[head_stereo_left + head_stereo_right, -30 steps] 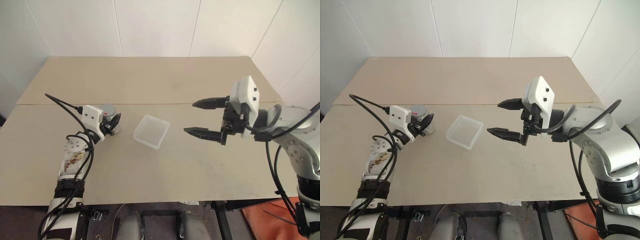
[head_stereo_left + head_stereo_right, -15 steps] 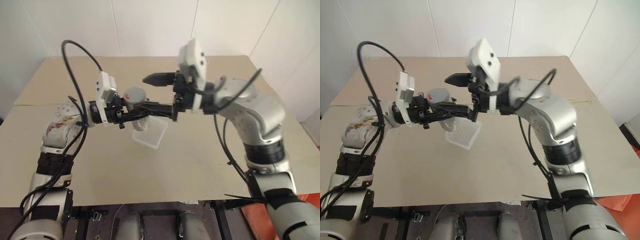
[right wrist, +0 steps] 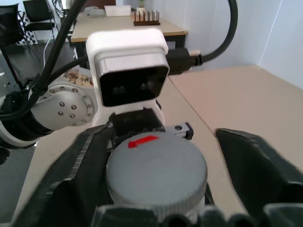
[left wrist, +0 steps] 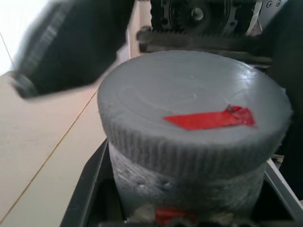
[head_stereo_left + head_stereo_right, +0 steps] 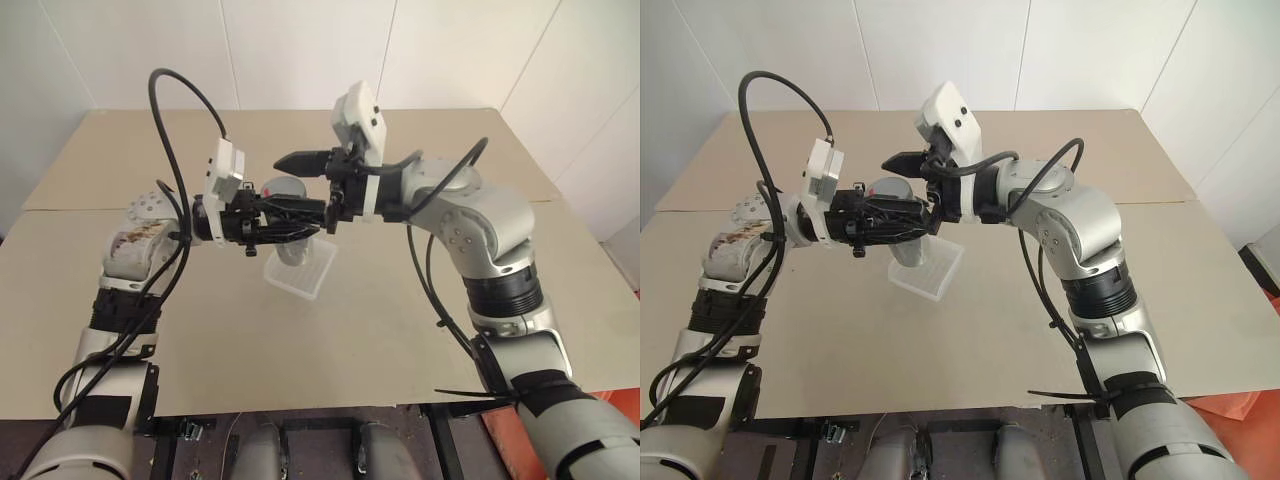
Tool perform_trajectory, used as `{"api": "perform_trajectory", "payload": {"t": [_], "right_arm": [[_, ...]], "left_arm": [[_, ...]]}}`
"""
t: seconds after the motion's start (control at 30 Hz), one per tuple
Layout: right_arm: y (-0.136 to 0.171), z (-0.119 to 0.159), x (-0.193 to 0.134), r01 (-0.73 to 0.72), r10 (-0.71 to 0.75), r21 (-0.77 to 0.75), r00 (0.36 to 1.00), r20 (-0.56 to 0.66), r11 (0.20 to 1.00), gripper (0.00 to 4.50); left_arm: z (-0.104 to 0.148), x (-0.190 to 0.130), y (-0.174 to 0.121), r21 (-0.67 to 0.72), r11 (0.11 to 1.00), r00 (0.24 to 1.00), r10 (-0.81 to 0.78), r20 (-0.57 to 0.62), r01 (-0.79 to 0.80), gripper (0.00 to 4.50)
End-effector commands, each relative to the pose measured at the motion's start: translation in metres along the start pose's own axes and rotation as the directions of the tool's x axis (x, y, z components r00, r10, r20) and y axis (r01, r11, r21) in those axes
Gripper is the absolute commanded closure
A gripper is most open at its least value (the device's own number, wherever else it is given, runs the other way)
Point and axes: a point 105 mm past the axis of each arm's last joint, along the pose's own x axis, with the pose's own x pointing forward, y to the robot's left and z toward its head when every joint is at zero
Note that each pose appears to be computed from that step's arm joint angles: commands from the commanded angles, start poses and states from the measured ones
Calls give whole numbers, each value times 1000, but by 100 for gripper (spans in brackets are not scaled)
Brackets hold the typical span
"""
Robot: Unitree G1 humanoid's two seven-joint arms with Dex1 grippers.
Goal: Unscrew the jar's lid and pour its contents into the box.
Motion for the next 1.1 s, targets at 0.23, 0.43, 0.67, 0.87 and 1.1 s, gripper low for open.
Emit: {"api": "perform_trajectory", "payload": {"t": [0.23, 0.43, 0.67, 0.87, 1.1], "right_arm": [[-3, 11, 0, -74, 74, 2, 997, 27, 997, 176], [22, 24, -20, -559, 553, -14, 815, 173, 829, 176], [5, 19, -5, -548, 554, -81, 824, 120, 833, 176], [-16, 22, -32, -297, 308, -93, 940, 147, 950, 21], [2, 28, -43, -114, 128, -112, 984, 127, 987, 3]], "left_arm": [[26, -2, -1, 99, 993, 998, -63, 17, 61, 248], [53, -8, -40, 133, 921, 924, -377, 60, 367, 248], [50, -10, -41, 140, 915, 923, -383, 18, 377, 248], [31, -20, -21, 95, 969, 974, -228, 5, 227, 248], [11, -25, 2, 61, 996, 998, -60, 7, 59, 248]]}}
